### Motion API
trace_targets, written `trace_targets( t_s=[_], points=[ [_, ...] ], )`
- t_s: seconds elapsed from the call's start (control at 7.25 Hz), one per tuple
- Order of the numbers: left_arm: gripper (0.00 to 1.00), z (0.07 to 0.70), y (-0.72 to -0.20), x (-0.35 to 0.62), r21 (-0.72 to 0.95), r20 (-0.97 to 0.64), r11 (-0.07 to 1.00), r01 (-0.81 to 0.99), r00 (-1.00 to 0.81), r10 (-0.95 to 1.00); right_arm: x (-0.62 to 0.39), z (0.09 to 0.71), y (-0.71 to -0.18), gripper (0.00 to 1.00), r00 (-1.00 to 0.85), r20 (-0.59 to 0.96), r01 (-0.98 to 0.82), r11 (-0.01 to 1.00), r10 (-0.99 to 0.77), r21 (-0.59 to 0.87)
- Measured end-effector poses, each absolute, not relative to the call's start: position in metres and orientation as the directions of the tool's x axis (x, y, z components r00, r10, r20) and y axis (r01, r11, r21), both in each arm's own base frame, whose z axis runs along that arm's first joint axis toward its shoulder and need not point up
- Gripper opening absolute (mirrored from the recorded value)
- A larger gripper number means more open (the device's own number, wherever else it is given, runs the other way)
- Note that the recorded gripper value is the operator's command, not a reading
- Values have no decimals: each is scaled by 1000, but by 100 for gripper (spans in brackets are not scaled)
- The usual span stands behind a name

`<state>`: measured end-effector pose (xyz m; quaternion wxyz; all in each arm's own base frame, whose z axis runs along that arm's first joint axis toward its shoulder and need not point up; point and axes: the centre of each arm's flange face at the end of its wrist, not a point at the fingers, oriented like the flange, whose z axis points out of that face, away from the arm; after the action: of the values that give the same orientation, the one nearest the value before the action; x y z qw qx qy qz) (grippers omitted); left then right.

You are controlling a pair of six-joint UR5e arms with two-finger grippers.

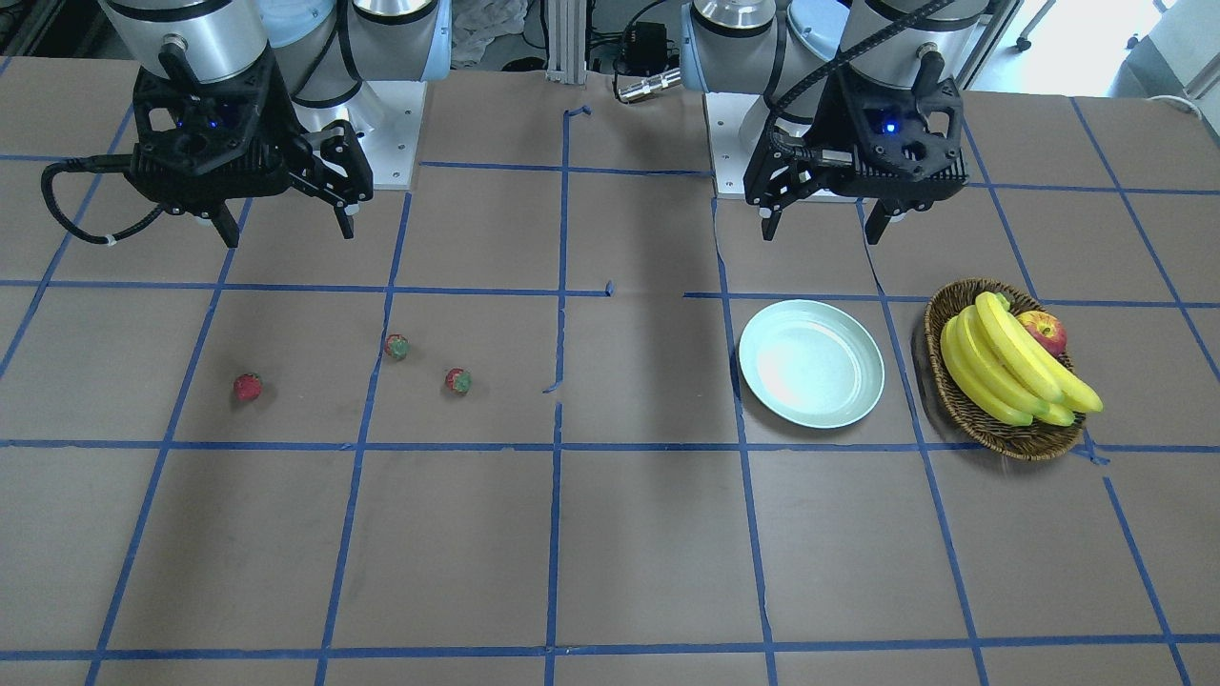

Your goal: Collect all strawberries into plate

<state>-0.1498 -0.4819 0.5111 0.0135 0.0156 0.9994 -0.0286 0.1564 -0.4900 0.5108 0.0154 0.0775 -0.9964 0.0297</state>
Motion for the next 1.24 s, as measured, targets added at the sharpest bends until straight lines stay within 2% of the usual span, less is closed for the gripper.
trace_targets(
  t_s=[1.24],
  points=[
    [100, 501, -485, -150, -18, -34, 1000, 11, -999, 11, 157, 516, -491, 100, -989, 31, -147, 986, -145, -79]
  ],
)
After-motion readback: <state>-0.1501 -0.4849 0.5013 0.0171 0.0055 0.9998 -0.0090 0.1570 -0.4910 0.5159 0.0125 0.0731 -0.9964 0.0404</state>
